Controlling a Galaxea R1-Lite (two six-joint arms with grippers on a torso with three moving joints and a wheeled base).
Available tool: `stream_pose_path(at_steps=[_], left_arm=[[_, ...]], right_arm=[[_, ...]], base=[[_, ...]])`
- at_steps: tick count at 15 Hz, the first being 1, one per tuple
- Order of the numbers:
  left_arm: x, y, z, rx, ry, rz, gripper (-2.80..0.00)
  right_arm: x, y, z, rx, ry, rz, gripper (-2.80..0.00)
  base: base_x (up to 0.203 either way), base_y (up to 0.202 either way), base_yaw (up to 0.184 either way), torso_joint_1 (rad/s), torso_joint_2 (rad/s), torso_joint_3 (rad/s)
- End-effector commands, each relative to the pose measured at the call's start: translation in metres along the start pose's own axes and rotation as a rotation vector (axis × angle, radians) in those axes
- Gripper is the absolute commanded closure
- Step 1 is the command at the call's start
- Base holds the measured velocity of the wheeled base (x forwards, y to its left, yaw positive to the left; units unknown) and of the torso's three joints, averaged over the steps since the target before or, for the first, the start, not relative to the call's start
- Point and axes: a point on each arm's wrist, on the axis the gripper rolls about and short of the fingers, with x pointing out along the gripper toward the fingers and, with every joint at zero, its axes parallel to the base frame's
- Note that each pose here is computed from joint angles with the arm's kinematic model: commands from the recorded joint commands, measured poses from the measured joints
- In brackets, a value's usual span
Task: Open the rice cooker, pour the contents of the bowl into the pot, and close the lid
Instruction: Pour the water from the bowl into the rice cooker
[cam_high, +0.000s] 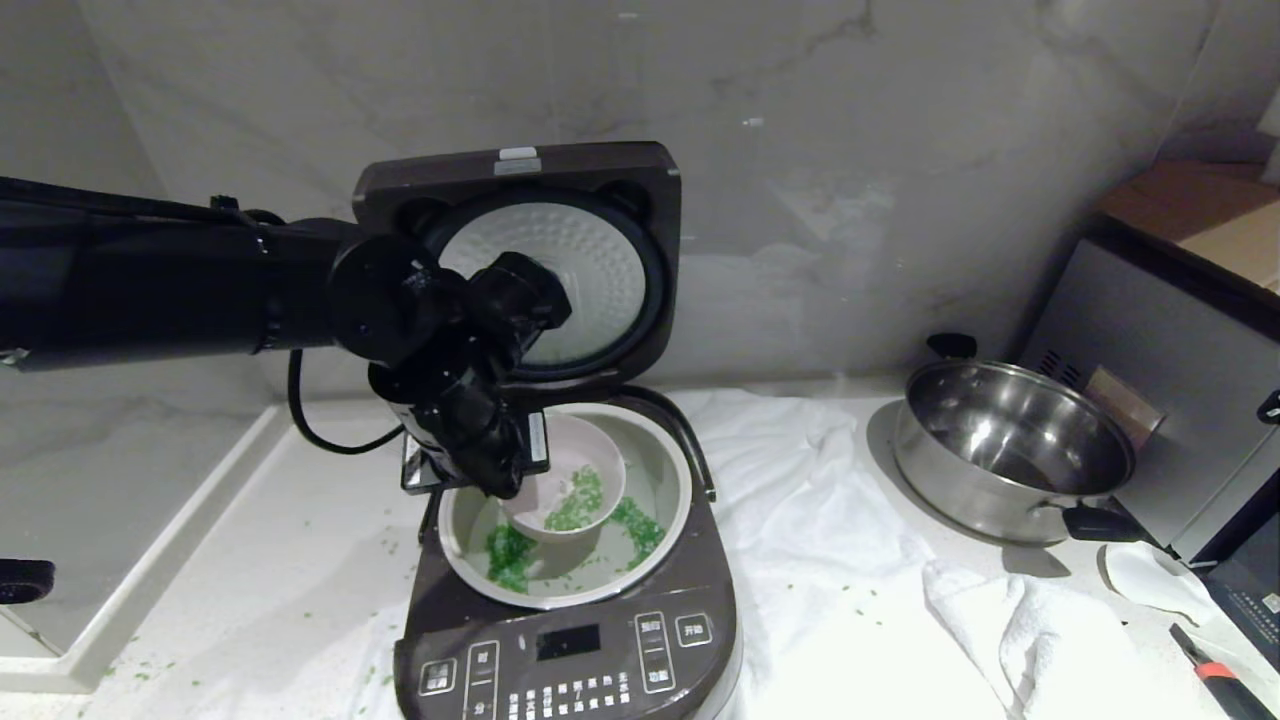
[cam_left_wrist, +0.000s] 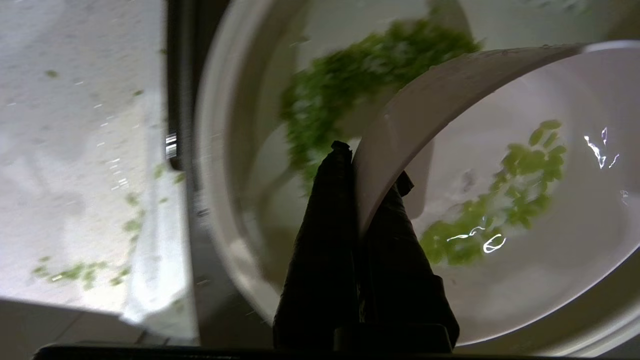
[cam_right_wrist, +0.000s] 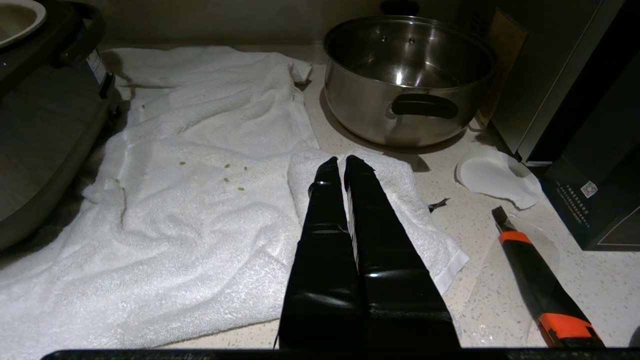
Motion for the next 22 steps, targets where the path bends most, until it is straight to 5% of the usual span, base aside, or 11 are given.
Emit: stream_pose_path(at_steps=[1,6,10,14,17,20,22], left_arm=[[0.011,-0.016,-0.002,-0.024,-0.047,-0.029,0.0],[0.036,-0.024,-0.007,-0.024,-0.075,-0.002,0.0],[0.048,-0.026,-0.008,-0.059,-0.21,-0.121,0.0],[0.059,-0.022,-0.013,-0.045,-0.504,-0.311,0.0],[0.056,-0.016,-0.012,-0.018,-0.846,-0.428,0.0],[0.071,-0.006,-0.025,0.053,-1.11,-0.395,0.0],[0.099,-0.002,-0.036,0.163,-1.152,-0.182,0.0]], right_arm=[[0.0,0.0,0.0,0.0,0.0,0.0,0.0],[0.0,0.0,0.0,0.0,0.0,0.0,0.0],[0.0,0.0,0.0,0.0,0.0,0.001,0.0],[0.0,0.0,0.0,0.0,0.0,0.0,0.0],[0.0,0.0,0.0,0.0,0.0,0.0,0.0],[0.0,0.0,0.0,0.0,0.0,0.0,0.0],[0.0,0.0,0.0,0.0,0.0,0.001,0.0]], base=[[0.0,0.0,0.0,0.0,0.0,0.0],[0.0,0.0,0.0,0.0,0.0,0.0],[0.0,0.0,0.0,0.0,0.0,0.0],[0.0,0.0,0.0,0.0,0.0,0.0],[0.0,0.0,0.0,0.0,0.0,0.0],[0.0,0.0,0.0,0.0,0.0,0.0],[0.0,0.0,0.0,0.0,0.0,0.0]])
